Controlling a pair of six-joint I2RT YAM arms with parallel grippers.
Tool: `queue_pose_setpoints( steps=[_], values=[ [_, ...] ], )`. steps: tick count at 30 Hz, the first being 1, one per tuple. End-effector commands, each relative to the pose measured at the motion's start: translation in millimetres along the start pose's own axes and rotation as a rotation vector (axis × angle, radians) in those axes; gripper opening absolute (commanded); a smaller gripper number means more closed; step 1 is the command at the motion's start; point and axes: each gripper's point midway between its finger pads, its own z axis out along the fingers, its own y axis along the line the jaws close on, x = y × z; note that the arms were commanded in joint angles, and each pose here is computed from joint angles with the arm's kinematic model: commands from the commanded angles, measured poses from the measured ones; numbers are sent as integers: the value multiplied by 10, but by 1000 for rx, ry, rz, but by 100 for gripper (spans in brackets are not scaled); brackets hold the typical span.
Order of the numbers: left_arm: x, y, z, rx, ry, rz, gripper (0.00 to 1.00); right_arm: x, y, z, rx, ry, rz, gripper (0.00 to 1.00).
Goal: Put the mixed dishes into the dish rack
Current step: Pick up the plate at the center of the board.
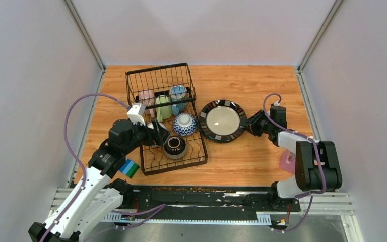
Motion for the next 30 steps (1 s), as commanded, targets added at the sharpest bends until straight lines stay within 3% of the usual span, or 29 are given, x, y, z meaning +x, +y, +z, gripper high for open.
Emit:
queue_pose_setpoints(
  steps=[1, 6, 10, 15, 23, 30],
  values=[
    [-73, -84, -7, 40, -25, 18, 97, -185, 124, 55, -44, -58, -37, 28],
    [-98, -224, -1, 98, -7, 66, 96, -170, 114, 121, -57, -40, -35, 30],
    [-150, -458, 14, 113, -12, 191, 96, -162, 107, 150, -63, -33, -41, 32],
    [-115, -838, 164, 99, 10, 346, 96, -195, 74, 91, -30, -60, -63, 20],
    [-247, -1577, 668, 135, 33, 540, 97, -313, -85, -174, 53, -153, -97, 10],
    [-184, -1768, 1396, 47, 118, 683, 100, -280, -84, -339, 43, -177, -96, 8]
  ],
)
